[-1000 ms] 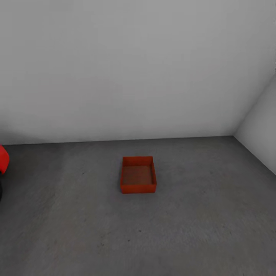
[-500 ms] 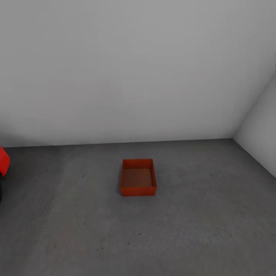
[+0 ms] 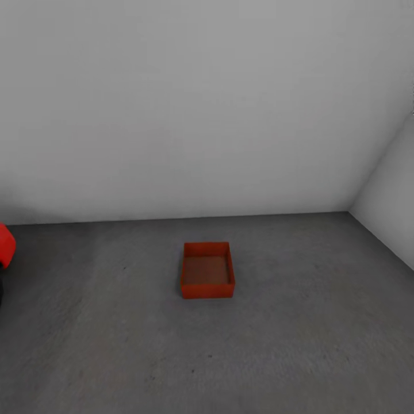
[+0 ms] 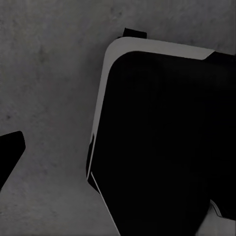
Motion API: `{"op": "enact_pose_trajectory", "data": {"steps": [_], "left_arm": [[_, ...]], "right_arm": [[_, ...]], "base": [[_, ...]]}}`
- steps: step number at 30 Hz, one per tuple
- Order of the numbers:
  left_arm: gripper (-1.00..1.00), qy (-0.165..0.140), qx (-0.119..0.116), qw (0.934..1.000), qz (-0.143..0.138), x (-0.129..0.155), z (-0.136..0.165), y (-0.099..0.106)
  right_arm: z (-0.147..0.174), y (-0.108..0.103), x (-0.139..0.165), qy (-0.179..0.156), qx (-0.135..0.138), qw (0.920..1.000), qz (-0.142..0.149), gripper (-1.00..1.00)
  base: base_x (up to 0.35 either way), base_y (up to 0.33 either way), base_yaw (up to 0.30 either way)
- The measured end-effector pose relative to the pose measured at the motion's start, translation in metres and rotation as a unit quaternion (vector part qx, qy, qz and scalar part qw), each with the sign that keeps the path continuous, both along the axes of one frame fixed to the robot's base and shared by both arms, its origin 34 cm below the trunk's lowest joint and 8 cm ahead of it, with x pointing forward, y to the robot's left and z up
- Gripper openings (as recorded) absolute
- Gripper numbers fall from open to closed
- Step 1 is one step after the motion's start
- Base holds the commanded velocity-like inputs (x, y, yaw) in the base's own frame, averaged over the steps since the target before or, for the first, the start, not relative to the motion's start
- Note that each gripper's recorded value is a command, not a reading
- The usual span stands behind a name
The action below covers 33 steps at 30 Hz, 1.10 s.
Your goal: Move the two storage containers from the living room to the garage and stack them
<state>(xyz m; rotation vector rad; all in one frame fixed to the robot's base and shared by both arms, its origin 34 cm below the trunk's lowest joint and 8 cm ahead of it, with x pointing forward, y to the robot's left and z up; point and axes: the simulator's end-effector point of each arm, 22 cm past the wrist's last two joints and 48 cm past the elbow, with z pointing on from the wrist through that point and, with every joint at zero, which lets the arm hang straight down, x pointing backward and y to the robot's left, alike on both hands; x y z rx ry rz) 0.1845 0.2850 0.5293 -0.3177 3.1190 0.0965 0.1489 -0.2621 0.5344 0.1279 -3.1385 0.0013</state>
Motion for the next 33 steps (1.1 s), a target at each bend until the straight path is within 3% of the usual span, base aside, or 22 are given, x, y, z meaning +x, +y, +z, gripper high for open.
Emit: {"op": "enact_pose_trajectory", "data": {"steps": [33], "left_arm": [[1.00,-0.027,0.000,0.9996,0.000,0.021,0.003,-0.003]], "right_arm": [[0.001,-0.002,0.021,-0.027,-0.003,0.9996,0.000,1.00]], "base": [[0.000,0.000,0.000]]}}
